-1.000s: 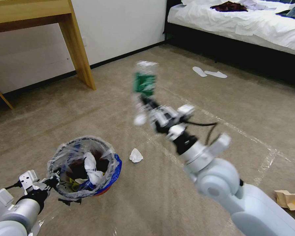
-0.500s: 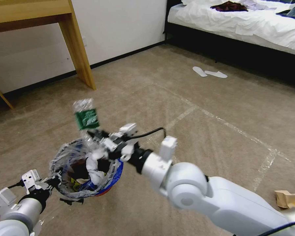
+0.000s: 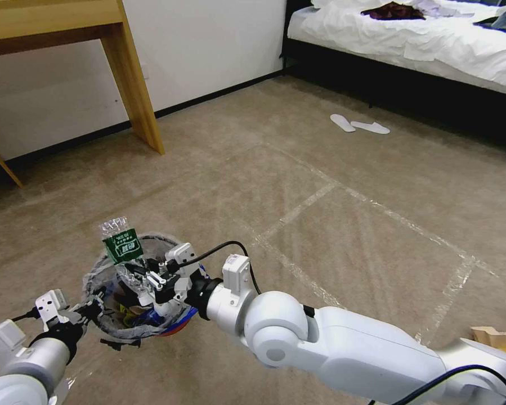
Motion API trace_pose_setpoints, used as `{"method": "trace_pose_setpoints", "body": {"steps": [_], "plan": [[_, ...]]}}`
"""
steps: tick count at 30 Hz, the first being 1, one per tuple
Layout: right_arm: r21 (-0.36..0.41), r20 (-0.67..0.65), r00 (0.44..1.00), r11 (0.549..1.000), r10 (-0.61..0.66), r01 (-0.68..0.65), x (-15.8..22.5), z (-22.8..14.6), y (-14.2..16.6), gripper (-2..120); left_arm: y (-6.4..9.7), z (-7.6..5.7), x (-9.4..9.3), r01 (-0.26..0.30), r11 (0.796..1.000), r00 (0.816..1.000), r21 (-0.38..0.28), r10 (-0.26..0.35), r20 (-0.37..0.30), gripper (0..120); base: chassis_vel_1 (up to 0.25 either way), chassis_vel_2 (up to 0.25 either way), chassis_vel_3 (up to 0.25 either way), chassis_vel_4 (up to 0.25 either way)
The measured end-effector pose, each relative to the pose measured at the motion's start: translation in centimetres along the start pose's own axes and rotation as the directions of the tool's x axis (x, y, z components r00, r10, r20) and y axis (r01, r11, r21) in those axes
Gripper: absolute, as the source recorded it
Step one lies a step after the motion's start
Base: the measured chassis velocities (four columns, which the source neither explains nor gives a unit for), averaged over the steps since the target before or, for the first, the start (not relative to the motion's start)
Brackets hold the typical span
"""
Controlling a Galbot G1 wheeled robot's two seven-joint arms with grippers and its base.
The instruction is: Pick up the trash bin and place the garbage on the floor into it.
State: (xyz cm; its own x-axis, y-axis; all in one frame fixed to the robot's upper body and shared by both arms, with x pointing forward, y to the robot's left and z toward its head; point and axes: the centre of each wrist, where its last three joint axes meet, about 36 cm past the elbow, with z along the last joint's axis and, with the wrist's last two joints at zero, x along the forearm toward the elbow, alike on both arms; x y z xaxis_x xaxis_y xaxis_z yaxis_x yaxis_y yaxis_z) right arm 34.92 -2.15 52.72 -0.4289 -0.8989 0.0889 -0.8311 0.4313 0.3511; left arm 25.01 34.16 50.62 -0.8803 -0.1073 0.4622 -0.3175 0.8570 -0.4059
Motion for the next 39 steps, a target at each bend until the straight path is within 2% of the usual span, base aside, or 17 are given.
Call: {"method": "trace_pose_setpoints", "body": {"steps": [6, 15, 39], "plan": [[0.011, -0.001, 1.000, 1.000, 0.010, -0.010, -1.6, 0.6, -0.4, 14, 0.1, -0.1, -0.4, -0.001, 1.000, 1.000, 0.000, 0.001, -0.003, 1, 0.000, 0.000, 0.000, 0.000], [0.034, -0.017, 0.999, 0.998, 0.047, -0.046, -1.4, 2.3, -1.7, 14, 0.3, 0.0, -0.9, -0.002, 1.000, 1.000, 0.003, 0.002, -0.007, 1, 0.000, 0.000, 0.000, 0.000], [0.057, -0.053, 0.996, 0.996, 0.074, -0.071, -2.2, 5.3, -3.2, 14, 0.1, 0.1, -0.2, 0.000, 1.000, 1.000, 0.008, 0.000, -0.004, 1, 0.000, 0.000, 0.000, 0.000]]}}
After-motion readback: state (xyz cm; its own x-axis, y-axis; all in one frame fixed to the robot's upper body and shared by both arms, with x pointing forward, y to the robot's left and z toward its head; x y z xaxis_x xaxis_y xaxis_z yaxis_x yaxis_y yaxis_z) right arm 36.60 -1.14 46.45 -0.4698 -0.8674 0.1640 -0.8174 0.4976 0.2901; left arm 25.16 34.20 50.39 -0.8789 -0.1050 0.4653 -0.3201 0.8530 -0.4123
